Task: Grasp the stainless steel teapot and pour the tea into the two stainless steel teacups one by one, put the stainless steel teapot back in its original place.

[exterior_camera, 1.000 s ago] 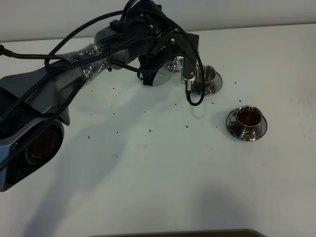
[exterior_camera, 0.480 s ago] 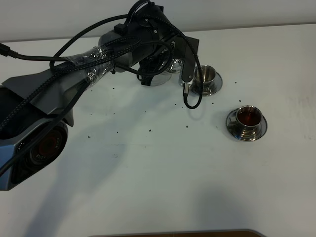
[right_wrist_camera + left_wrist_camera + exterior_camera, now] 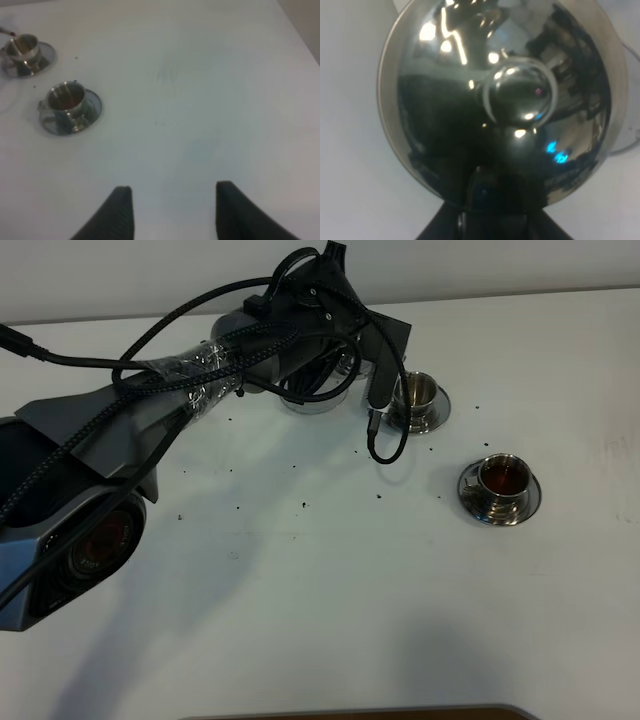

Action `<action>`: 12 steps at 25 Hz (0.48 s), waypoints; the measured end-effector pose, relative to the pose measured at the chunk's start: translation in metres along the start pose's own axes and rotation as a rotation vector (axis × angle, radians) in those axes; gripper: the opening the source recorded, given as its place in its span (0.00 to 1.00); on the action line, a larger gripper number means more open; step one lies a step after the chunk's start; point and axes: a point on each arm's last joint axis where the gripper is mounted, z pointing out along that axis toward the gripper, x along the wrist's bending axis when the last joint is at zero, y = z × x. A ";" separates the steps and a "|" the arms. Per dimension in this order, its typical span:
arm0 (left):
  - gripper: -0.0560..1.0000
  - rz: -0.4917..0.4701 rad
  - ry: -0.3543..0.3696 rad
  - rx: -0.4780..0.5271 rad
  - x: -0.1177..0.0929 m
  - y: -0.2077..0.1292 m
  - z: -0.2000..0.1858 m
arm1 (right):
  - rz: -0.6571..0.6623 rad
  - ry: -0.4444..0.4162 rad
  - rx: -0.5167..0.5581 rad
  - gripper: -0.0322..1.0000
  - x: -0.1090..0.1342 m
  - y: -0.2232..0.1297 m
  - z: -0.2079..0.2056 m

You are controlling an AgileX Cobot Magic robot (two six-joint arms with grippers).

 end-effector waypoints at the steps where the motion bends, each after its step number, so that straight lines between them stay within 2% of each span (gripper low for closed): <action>1: 0.30 0.005 0.008 -0.003 0.001 0.001 0.000 | 0.000 0.000 0.000 0.40 0.000 0.000 0.000; 12: 0.30 0.030 0.029 0.003 0.002 0.003 -0.002 | -0.001 0.000 0.000 0.40 0.000 0.000 0.000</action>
